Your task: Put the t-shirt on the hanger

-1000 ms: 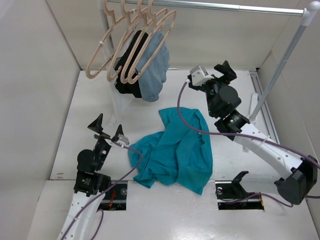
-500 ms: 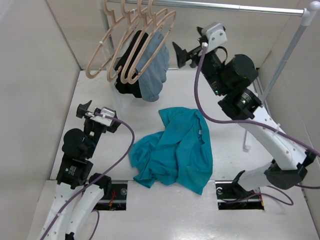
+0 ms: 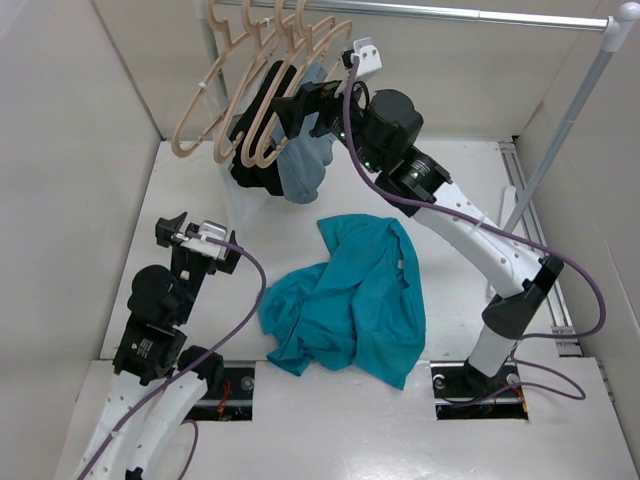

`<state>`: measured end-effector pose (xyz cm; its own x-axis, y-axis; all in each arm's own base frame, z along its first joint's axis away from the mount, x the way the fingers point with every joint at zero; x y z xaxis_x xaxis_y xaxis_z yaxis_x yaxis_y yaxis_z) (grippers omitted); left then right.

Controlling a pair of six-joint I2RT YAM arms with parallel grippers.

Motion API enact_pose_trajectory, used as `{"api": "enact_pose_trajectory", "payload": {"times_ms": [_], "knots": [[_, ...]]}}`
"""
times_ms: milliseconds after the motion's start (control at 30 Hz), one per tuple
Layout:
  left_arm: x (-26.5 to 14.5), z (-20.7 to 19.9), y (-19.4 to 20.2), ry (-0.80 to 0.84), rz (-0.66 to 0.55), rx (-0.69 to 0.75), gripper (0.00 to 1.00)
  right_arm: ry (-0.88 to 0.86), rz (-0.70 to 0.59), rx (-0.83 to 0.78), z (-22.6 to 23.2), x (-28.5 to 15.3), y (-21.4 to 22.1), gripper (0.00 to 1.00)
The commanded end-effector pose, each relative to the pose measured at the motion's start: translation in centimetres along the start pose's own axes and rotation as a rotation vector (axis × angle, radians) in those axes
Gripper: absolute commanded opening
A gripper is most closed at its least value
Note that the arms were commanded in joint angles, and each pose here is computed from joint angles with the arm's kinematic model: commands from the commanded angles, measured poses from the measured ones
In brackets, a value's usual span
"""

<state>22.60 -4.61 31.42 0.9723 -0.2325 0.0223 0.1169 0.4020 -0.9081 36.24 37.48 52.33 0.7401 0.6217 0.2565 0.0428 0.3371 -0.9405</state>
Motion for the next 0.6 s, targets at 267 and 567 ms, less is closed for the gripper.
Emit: {"api": "enact_pose_trajectory", "payload": {"times_ms": [267,567], "knots": [[-0.3,-0.1,-0.2,-0.013,-0.033,-0.044,1.00,0.038,-0.084,0.160,0.3,1.3,-1.7,0.81],[-0.5,-0.1,-0.1,-0.016,-0.041,-0.055,1.00,0.074,-0.097,0.198,-0.3,2.1,-1.0,0.77]]}}
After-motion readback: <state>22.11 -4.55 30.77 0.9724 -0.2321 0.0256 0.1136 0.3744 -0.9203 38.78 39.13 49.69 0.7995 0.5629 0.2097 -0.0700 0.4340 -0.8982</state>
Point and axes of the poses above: each gripper's point midway between its finger pads, its own x axis out along the fingers, its own z axis along the line the jaws close on, y = z × x, the point moved 1 cm from there along -x, back along the fingers, and after that the axes turned 2 degrees about x, right-handed, at the moved point
